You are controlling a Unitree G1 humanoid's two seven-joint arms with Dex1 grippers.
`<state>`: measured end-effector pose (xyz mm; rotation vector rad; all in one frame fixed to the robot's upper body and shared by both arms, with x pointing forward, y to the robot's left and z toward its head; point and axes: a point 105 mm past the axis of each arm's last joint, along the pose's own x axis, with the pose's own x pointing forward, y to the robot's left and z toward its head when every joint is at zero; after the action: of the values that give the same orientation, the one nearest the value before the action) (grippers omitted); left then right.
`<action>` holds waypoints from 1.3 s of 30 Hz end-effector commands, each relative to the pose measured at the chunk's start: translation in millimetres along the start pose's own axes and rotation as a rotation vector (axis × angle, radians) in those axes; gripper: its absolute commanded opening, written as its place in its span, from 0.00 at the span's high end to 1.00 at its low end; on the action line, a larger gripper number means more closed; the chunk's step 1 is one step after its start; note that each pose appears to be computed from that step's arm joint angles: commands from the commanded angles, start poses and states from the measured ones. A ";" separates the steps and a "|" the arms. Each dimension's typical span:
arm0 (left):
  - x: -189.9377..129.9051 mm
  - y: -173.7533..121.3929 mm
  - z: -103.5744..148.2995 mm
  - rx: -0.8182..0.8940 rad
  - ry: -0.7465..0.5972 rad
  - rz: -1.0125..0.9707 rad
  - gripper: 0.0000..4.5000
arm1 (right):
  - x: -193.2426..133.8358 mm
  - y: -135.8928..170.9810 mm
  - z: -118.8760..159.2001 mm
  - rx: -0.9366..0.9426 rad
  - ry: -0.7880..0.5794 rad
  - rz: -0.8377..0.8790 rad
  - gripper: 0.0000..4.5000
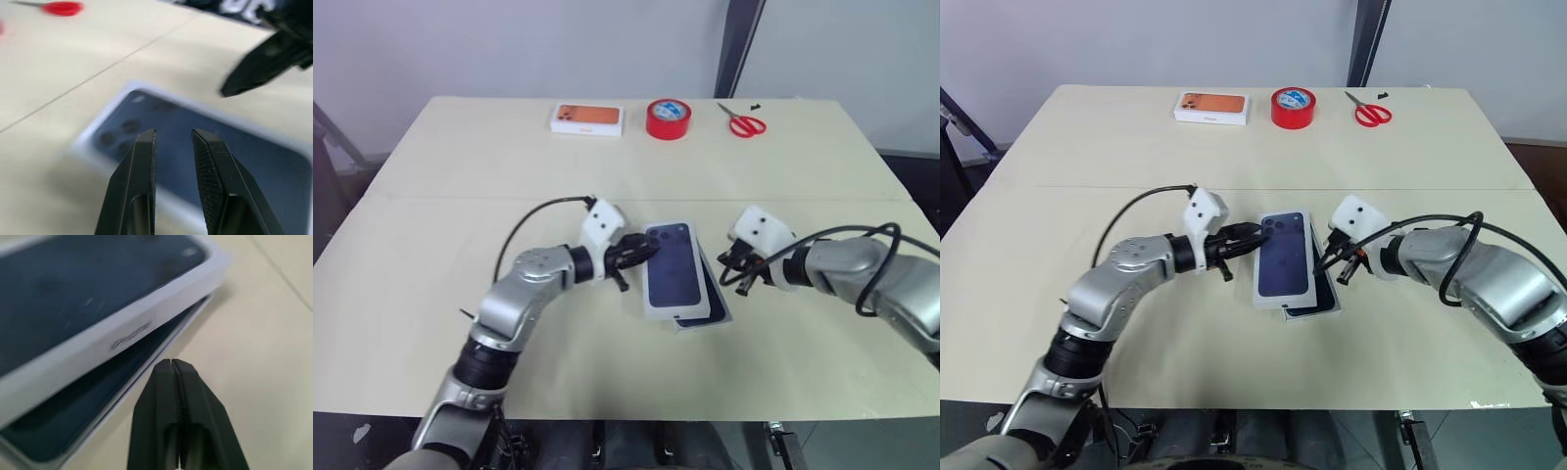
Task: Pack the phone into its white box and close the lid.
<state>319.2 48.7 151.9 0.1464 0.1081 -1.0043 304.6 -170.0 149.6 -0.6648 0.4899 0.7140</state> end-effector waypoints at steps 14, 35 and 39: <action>10.0 -15.1 -29.8 0.058 0.199 -0.120 0.74 | 5.8 9.5 17.4 -0.111 -0.066 0.026 1.00; 28.9 -56.3 -15.7 0.078 0.165 -0.299 0.74 | -7.6 7.6 -8.1 -0.089 0.014 0.034 1.00; 29.5 -57.2 -16.5 0.079 0.168 -0.301 0.74 | -7.7 7.5 -11.1 -0.084 0.021 0.033 1.00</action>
<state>291.2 7.8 111.6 0.2745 0.3166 -1.2502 294.0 -183.7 132.0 -0.7267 0.5480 0.7426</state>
